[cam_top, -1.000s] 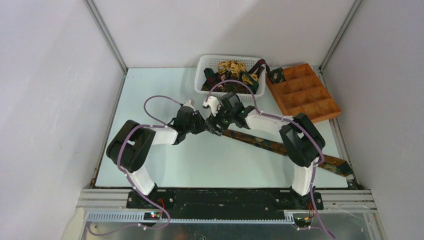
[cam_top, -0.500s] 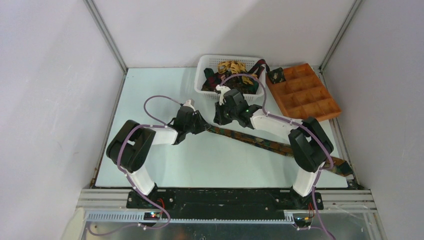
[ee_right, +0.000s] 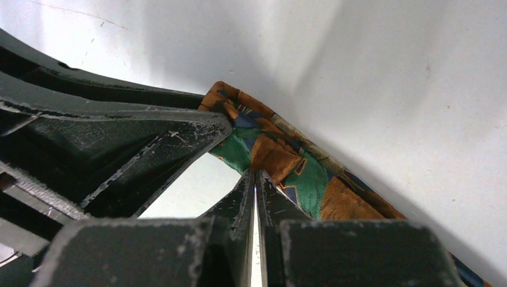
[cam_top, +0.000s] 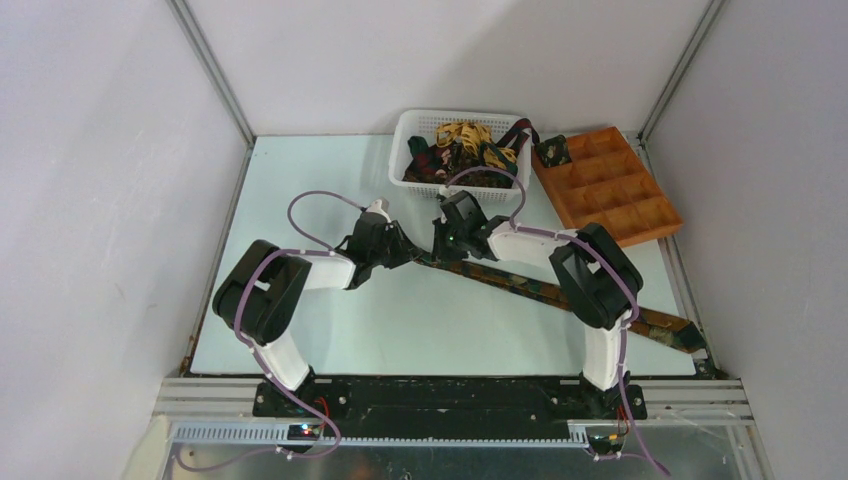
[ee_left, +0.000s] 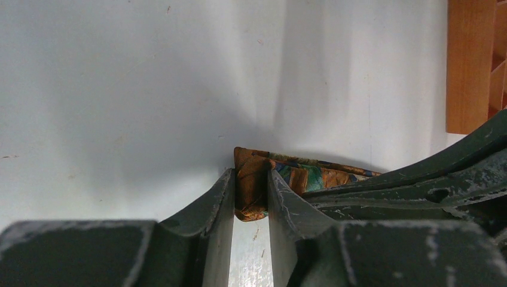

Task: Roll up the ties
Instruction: Roll the tie at the center of the board.

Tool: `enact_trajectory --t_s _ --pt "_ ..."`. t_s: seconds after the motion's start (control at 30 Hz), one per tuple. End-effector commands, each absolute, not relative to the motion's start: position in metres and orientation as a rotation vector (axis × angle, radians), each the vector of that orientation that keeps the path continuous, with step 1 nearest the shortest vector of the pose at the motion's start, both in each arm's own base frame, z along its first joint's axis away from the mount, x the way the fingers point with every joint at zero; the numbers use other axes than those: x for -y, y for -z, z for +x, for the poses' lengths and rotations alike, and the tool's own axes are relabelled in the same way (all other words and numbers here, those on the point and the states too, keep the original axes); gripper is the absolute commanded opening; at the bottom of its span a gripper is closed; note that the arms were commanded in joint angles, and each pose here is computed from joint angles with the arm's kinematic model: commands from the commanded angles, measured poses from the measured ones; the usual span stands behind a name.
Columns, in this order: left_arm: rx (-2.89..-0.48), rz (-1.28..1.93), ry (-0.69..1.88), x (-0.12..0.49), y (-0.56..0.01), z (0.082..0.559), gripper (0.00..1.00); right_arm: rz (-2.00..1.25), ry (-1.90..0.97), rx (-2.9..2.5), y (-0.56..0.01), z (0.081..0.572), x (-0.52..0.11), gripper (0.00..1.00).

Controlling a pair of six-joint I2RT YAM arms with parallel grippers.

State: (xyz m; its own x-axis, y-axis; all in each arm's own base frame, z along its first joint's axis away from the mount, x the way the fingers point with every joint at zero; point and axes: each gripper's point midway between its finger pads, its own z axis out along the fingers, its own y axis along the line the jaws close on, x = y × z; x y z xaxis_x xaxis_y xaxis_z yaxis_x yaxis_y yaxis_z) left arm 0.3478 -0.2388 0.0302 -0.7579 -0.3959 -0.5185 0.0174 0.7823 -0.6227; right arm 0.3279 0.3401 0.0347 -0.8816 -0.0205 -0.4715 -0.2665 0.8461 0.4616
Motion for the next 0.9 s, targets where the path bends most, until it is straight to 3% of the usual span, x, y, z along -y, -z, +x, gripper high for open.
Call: enact_trajectory --t_s 0.0,0.13,0.4,0.87 --pt "-2.273 -0.252 0.814 0.240 -0.039 0.352 0.30 -0.145 -0.678 -2.586 -0.021 0.334 -0.334 0.06" --pt "-2.270 -0.252 0.812 0.239 -0.041 0.351 0.32 -0.138 -0.642 -2.615 -0.008 0.333 -0.329 0.05" --pt "-2.273 -0.254 0.756 0.231 -0.042 0.351 0.56 -0.141 -0.612 -2.638 0.002 0.330 -0.325 0.05" --pt "-2.261 -0.287 0.648 0.209 -0.047 0.345 0.55 -0.167 -0.658 -2.602 -0.010 0.333 -0.331 0.06"
